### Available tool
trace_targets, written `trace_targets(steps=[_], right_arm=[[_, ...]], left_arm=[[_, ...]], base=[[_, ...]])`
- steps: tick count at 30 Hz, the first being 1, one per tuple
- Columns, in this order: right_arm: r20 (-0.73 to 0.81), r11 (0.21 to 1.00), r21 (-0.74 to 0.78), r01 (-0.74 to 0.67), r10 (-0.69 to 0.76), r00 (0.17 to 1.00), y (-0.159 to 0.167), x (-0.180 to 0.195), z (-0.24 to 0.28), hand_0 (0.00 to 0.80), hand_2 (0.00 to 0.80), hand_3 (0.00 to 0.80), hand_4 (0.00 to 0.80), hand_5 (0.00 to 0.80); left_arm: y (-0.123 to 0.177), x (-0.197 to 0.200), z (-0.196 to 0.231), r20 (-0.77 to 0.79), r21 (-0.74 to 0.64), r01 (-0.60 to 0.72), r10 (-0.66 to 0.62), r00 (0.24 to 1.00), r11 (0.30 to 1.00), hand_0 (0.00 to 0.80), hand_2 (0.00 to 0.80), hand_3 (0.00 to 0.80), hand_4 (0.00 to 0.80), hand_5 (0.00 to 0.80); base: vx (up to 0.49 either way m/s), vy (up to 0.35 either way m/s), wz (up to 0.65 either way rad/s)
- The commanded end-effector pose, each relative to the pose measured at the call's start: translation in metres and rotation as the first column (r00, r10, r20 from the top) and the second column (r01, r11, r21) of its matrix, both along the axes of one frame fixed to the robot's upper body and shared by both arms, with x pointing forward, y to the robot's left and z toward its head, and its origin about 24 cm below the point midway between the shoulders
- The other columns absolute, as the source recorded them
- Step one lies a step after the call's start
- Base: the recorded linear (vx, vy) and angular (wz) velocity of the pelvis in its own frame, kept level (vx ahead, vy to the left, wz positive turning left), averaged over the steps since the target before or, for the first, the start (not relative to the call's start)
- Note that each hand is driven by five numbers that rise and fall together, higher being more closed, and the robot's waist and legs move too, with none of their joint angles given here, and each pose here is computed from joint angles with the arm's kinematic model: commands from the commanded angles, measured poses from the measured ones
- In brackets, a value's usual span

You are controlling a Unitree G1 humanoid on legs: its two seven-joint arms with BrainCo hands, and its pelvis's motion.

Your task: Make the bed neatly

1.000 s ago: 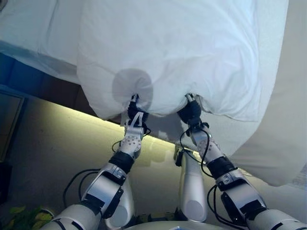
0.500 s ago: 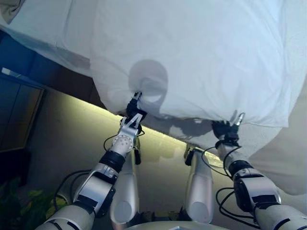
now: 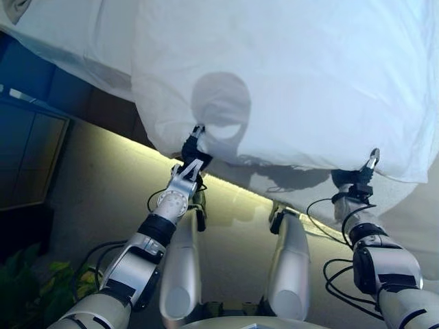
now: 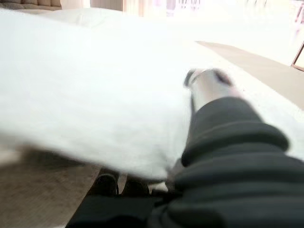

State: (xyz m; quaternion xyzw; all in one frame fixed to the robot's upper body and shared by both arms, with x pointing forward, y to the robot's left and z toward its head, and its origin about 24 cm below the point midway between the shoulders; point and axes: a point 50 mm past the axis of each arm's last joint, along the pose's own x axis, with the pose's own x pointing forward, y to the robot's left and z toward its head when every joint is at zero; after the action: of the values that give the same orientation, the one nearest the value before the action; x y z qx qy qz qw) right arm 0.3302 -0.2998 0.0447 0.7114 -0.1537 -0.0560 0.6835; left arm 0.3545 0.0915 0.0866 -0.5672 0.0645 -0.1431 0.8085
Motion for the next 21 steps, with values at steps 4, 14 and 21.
trace_targets(steps=[4,14,21], right_arm=[[0.074,0.997,-0.006,0.079,-0.078,0.994,-0.029,-0.009,0.014,0.8,0.8,0.8,0.8,0.8],[0.015,0.996,-0.068,-0.063,0.064,0.998,0.012,-0.011,-0.016,0.8,0.8,0.8,0.8,0.8],[-0.068,0.971,-0.068,-0.229,0.224,0.972,0.065,0.0,-0.029,0.8,0.8,0.8,0.8,0.8]], left_arm=[[0.004,0.002,0.026,0.135,-0.066,0.025,-0.016,0.991,0.997,0.8,0.8,0.8,0.8,0.8],[0.004,0.003,-0.003,0.019,0.022,-0.034,0.033,0.999,0.999,0.8,0.8,0.8,0.8,0.8],[0.023,0.009,-0.021,-0.104,0.141,-0.128,0.143,0.984,0.982,0.8,0.8,0.8,0.8,0.8]], base=[[0.008,0.026,0.01],[0.044,0.13,0.02],[0.059,0.259,-0.13]])
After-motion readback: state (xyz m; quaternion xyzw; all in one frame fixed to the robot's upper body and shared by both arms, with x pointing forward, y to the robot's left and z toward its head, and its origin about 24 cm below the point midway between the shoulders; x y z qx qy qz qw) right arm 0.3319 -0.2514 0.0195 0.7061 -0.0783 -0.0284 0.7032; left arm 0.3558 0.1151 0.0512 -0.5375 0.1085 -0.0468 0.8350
